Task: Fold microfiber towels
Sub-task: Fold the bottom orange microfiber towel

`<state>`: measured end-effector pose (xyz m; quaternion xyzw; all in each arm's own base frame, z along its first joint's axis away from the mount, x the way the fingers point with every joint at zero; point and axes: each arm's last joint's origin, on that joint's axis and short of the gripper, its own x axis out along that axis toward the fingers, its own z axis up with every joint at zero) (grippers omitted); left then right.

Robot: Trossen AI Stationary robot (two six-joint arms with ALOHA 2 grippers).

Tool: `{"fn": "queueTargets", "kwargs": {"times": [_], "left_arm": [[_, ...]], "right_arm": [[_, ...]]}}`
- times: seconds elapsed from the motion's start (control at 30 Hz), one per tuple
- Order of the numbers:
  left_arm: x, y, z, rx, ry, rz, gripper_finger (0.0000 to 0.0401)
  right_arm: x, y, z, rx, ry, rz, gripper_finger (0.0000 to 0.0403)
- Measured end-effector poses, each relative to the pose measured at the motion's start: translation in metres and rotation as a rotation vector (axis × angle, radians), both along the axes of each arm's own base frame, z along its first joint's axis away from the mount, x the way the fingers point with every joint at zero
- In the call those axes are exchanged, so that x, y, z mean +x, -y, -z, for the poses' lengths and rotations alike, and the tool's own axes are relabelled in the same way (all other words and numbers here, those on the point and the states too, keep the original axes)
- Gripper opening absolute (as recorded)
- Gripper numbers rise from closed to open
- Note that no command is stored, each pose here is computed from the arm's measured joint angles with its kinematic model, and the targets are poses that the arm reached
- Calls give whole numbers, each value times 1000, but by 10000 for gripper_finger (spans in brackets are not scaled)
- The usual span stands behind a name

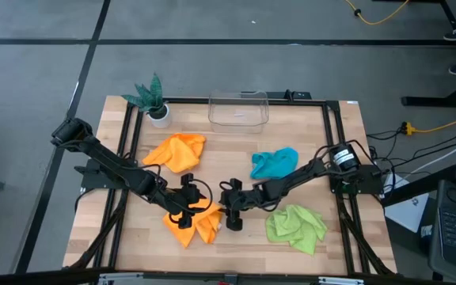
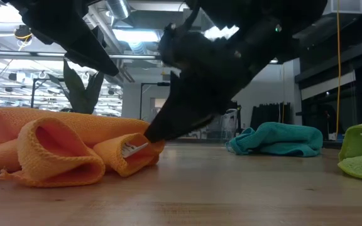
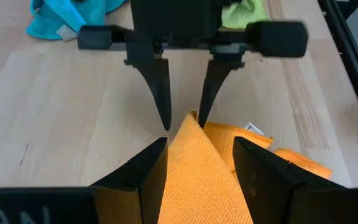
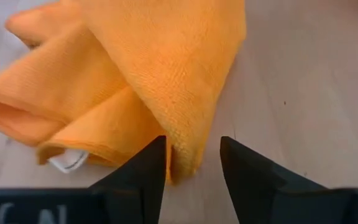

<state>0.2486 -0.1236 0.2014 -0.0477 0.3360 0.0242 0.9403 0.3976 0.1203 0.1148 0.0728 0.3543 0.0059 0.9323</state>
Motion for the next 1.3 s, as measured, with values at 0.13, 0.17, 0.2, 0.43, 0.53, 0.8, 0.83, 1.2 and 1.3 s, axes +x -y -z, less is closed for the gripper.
{"fn": "queueTargets", "kwargs": {"times": [0.13, 0.17, 0.2, 0.43, 0.53, 0.8, 0.83, 1.2, 1.3], "left_arm": [[0, 0, 0, 0, 1, 0, 176], [0, 0, 0, -1, 1, 0, 176], [0, 0, 0, 0, 1, 0, 176], [0, 0, 0, -1, 1, 0, 176], [0, 0, 0, -1, 1, 0, 176], [0, 0, 0, -97, 2, -78, 176], [0, 0, 0, -97, 3, -77, 176], [0, 0, 0, -98, 3, -78, 176], [0, 0, 0, -95, 5, -81, 176]], "right_arm": [[2, 0, 7, 3, 4, 2, 168], [2, -1, 6, 6, 12, 2, 169], [3, -1, 5, 9, 23, 1, 170], [3, -1, 3, 13, 32, 2, 132], [3, -1, 3, 12, 34, 1, 85], [17, -4, -19, -98, 74, -95, 9], [21, -4, -28, -119, 79, -111, 7], [38, 2, -115, -535, -67, 21, 5], [39, 3, -134, -594, -91, 44, 5]]}}
